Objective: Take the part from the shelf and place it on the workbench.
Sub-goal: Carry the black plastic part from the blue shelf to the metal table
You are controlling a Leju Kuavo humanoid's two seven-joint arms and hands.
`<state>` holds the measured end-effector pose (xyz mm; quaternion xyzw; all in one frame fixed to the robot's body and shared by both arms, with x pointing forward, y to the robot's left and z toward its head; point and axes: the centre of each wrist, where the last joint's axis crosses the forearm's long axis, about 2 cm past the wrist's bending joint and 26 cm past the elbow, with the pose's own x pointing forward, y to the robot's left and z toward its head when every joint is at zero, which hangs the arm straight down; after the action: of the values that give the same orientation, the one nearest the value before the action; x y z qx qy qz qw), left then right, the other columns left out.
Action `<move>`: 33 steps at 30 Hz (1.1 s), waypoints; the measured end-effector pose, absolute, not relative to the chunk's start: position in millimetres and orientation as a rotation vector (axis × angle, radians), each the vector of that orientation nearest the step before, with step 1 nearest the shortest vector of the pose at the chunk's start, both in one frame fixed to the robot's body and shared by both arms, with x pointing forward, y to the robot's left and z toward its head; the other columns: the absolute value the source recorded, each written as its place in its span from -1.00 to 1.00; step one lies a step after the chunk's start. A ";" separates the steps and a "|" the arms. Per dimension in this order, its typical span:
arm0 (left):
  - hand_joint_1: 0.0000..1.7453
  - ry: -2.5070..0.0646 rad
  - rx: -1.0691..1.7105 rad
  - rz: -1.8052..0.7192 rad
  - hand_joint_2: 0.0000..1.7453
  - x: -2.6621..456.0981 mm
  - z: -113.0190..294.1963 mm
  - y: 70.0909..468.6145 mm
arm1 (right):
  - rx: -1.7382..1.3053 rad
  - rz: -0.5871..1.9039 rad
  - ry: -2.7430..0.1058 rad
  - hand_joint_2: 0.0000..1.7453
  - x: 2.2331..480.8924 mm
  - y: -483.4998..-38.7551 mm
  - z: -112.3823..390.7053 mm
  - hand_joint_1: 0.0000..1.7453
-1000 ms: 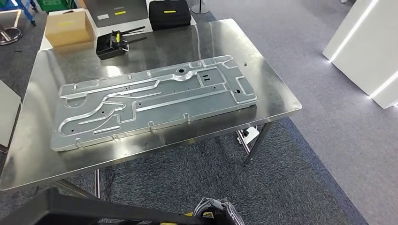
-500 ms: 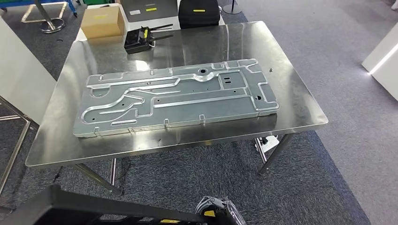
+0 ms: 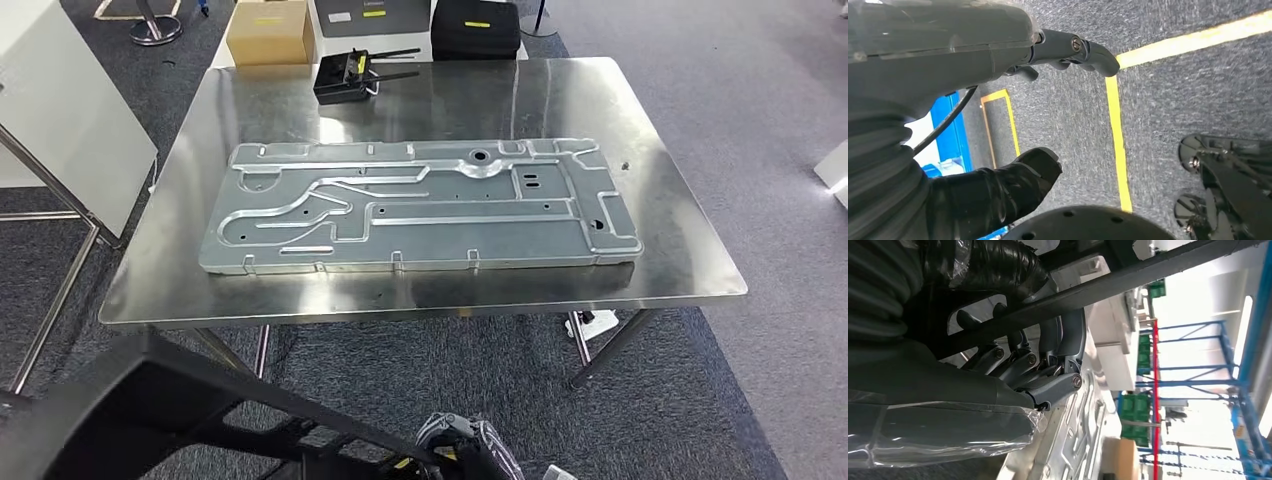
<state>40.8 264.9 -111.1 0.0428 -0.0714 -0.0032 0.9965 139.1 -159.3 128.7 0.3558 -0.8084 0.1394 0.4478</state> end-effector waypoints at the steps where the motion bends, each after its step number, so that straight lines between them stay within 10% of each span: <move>1: -1.00 -0.145 0.083 -0.007 1.00 41.4 -111.0 264.2 | 0.867 0.368 -1.992 1.00 142.1 -159.4 128.8 1.00; 9: -1.00 -0.170 0.046 -0.053 1.00 48.4 -110.1 260.6 | 0.617 0.670 -1.953 1.00 224.5 -155.7 139.9 1.00; 33: -1.00 -0.161 0.027 -0.105 1.00 50.5 -109.8 260.0 | -0.010 0.476 -2.147 1.00 440.4 -163.7 330.8 1.00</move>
<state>50.5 260.0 -109.8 0.0133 -0.0802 -0.0526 0.9953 440.4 -163.7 330.8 -0.0039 -0.8698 0.1930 0.4541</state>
